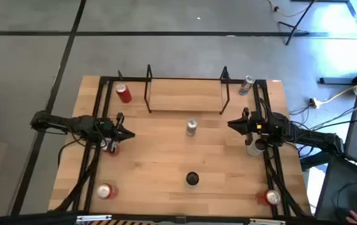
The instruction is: Place canned beverage on shelf
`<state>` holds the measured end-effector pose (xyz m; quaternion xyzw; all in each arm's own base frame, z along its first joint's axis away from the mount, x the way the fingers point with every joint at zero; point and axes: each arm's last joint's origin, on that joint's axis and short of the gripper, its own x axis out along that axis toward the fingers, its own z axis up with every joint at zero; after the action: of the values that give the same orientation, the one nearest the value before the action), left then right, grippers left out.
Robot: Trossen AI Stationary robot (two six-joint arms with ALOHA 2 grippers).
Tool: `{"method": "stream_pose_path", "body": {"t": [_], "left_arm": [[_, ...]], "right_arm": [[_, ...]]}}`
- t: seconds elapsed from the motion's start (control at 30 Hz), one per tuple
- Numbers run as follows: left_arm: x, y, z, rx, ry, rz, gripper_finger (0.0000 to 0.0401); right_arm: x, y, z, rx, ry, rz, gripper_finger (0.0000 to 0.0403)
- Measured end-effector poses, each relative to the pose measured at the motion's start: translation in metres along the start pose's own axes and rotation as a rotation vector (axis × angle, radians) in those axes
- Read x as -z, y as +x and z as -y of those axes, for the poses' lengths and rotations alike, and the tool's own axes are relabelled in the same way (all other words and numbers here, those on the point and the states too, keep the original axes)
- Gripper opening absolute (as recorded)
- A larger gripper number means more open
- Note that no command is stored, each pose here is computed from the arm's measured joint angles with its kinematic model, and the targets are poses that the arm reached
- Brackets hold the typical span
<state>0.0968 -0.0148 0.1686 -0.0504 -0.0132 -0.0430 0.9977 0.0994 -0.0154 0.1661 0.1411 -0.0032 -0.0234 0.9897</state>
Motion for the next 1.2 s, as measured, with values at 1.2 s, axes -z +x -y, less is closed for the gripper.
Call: {"method": "stream_pose_path", "body": {"t": [1.2], "left_arm": [[-0.0004, 0.0, -0.0011, -0.038, 0.128, 0.005, 0.0021]], "right_arm": [[0.0, 0.0, 0.0, 0.0, 0.0, 0.0, 0.0051]]}}
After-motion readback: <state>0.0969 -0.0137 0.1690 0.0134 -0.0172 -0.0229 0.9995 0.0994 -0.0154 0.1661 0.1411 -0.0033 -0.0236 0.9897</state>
